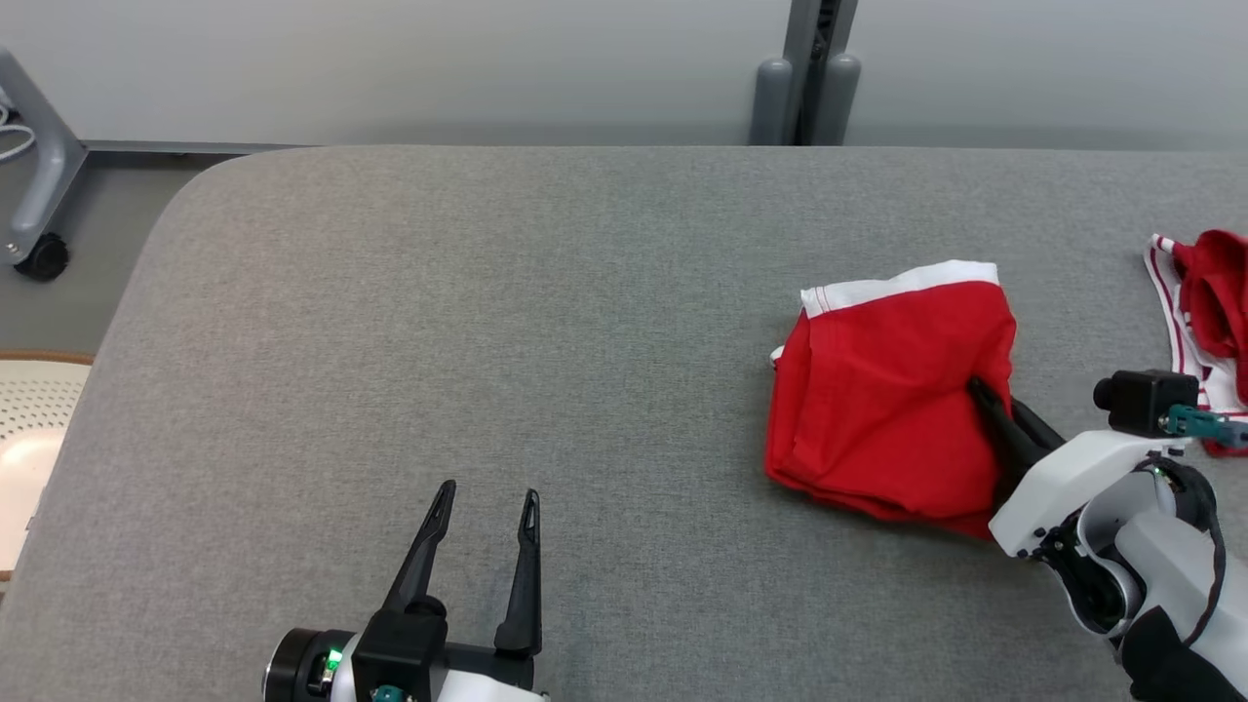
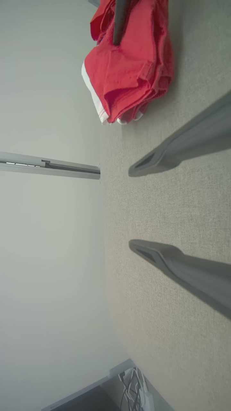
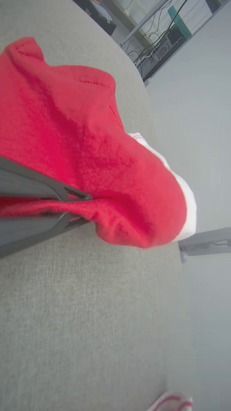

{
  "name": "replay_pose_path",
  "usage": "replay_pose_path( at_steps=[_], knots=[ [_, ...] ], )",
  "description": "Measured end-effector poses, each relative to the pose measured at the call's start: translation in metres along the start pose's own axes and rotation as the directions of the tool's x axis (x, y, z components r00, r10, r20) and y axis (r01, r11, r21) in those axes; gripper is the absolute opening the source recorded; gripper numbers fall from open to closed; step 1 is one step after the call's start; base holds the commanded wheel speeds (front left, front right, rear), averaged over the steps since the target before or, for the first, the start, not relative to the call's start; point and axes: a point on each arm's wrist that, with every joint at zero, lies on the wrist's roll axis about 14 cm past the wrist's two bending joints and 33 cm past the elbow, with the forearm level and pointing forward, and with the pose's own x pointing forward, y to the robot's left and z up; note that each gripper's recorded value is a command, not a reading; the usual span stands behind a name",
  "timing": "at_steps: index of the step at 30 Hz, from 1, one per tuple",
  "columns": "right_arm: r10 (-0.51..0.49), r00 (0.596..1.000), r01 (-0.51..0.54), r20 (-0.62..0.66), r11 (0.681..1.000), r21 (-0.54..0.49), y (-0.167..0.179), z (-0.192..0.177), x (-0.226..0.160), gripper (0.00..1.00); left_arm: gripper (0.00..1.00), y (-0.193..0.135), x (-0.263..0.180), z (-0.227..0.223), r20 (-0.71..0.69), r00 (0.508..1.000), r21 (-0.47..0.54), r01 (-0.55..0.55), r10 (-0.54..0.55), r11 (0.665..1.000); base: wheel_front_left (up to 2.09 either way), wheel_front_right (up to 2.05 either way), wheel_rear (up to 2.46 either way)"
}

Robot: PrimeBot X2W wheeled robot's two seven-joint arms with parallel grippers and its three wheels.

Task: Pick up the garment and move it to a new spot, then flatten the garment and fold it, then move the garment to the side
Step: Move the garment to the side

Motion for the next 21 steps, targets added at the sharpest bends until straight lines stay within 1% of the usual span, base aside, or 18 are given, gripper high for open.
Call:
replay_pose_path(
  at_steps=[6, 11, 21],
  knots=[
    [-0.024, 0.999, 0.027, 0.038, 0.995, -0.092, -0.016, 0.019, -0.008, 0.00, 1.00, -0.014, 0.009, -0.001, 0.002, 0.999, -0.001, 0.051, -0.051, 0.999, 0.00, 0.00, 0.00],
    [-0.055, 0.993, 0.069, 0.104, 0.989, -0.135, -0.033, 0.045, -0.016, 0.00, 1.00, -0.031, 0.021, -0.002, 0.005, 0.994, -0.003, 0.112, -0.112, 0.994, 0.00, 0.00, 0.00],
    [-0.148, 0.975, 0.180, 0.163, 0.962, -0.205, -0.081, 0.071, -0.038, 0.00, 1.00, -0.066, 0.049, -0.017, -0.018, 0.973, -0.002, 0.232, -0.232, 0.973, 0.00, 0.00, 0.00]
  ],
)
